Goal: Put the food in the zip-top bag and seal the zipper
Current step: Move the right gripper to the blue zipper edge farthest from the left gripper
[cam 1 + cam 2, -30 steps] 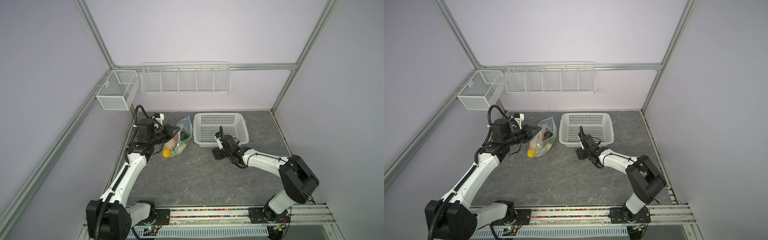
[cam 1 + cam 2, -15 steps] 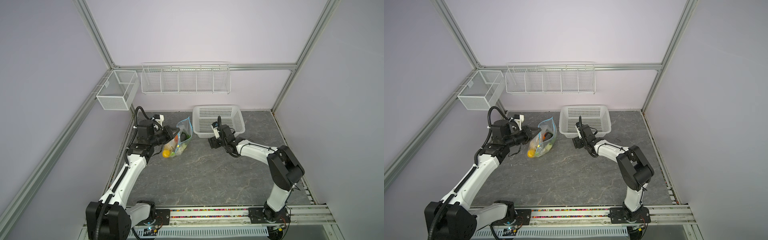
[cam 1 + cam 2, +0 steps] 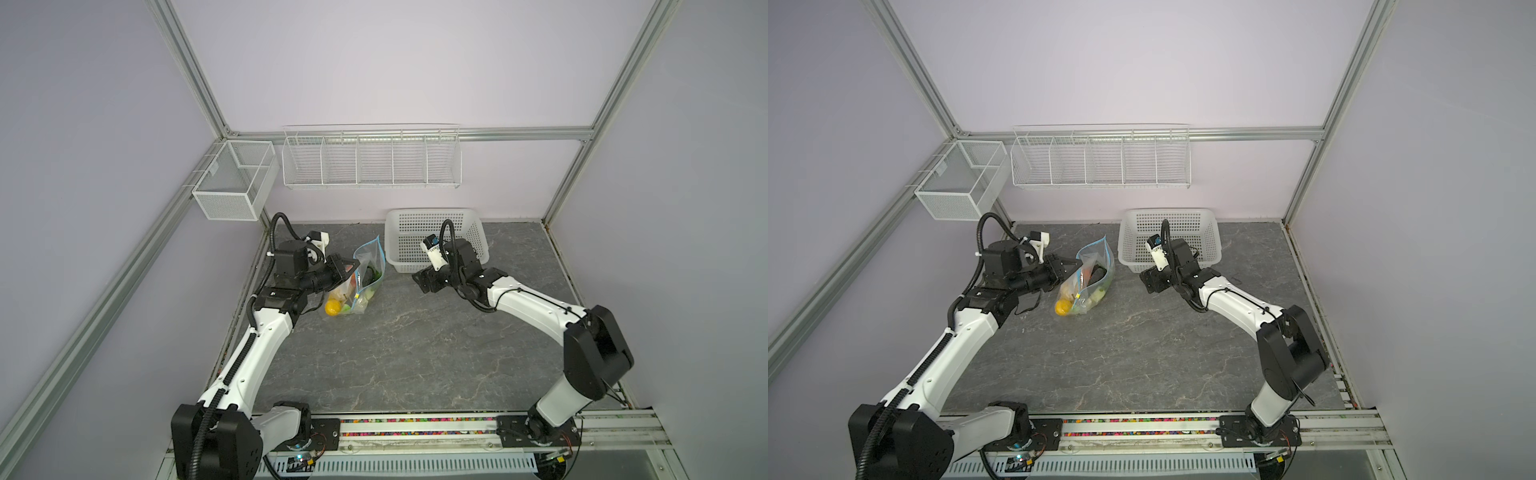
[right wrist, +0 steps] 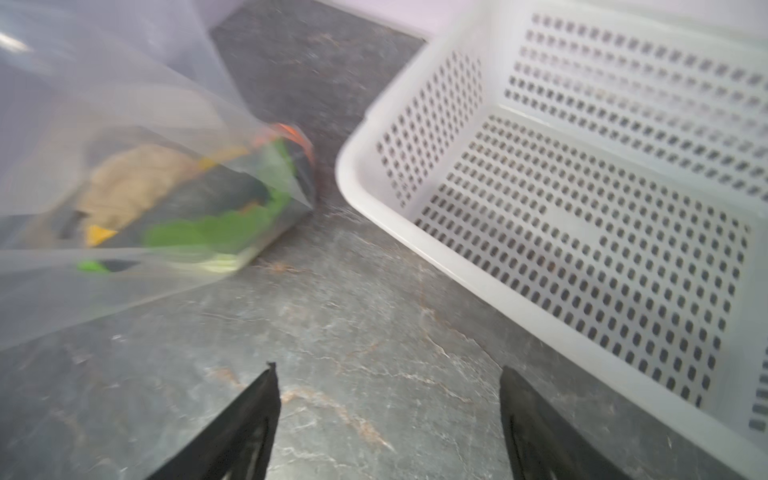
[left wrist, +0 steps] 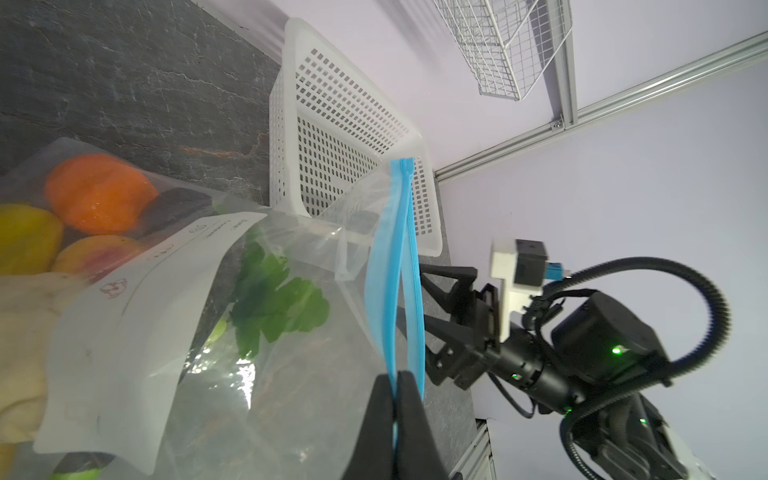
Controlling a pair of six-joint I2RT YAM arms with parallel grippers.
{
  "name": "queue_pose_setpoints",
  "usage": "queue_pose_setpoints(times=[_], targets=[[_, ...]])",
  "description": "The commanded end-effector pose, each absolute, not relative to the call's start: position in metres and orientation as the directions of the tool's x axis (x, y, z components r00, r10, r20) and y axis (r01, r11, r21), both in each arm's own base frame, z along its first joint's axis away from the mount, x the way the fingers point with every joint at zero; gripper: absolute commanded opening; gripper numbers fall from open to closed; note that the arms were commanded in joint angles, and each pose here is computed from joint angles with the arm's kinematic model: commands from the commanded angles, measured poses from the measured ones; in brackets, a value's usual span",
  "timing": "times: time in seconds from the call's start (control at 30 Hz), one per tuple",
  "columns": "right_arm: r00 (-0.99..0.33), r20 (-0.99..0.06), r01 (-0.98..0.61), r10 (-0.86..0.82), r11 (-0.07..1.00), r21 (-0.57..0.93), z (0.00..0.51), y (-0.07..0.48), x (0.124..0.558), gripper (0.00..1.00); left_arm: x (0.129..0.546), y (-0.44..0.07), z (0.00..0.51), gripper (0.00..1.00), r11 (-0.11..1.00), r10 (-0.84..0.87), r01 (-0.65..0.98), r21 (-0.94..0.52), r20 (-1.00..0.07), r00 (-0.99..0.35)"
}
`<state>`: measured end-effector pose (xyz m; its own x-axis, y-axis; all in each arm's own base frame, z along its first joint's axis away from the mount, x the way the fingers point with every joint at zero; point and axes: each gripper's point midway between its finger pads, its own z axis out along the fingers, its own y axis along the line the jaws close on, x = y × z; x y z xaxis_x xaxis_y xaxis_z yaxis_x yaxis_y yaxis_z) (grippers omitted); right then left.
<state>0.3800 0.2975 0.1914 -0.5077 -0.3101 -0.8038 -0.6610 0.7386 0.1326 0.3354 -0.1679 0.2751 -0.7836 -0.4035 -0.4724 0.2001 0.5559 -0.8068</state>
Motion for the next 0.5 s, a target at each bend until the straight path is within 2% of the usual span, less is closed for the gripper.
queue_pose_setpoints(times=[0.0,0.1,0.17,0.3,0.4,0.47], targets=[[-0.438,-0.813,-0.813,-0.384,0.555,0.175,0.223,0.322,0.352,0.82,0.332,-0.169,0.291,0.00,0.569,-0.351,0.263,-0.779,-0.520,-0.779],[-0.386,-0.842,-0.854,-0.377,0.491,0.172,0.247,0.331,0.358,0.81,0.329,-0.169,0.297,0.00,0.581,-0.330,0.280,-0.764,-0.535,-0.777],[-0.305,-0.883,-0.895,-0.356,0.425,0.138,0.264,0.337,0.356,0.81,0.326,-0.168,0.301,0.00,0.585,-0.323,0.290,-0.757,-0.545,-0.774],[0.030,-0.922,-0.977,-0.385,0.181,-0.108,0.275,0.346,0.333,0.78,0.319,-0.171,0.303,0.00,0.581,-0.288,0.313,-0.751,-0.550,-0.784],[0.265,-0.872,-0.951,-0.412,0.036,-0.306,0.264,0.342,0.324,0.80,0.313,-0.173,0.303,0.00,0.578,-0.266,0.325,-0.749,-0.549,-0.792],[0.361,-0.837,-0.922,-0.412,-0.024,-0.386,0.260,0.340,0.321,0.81,0.310,-0.172,0.301,0.00,0.583,-0.256,0.328,-0.743,-0.551,-0.794]])
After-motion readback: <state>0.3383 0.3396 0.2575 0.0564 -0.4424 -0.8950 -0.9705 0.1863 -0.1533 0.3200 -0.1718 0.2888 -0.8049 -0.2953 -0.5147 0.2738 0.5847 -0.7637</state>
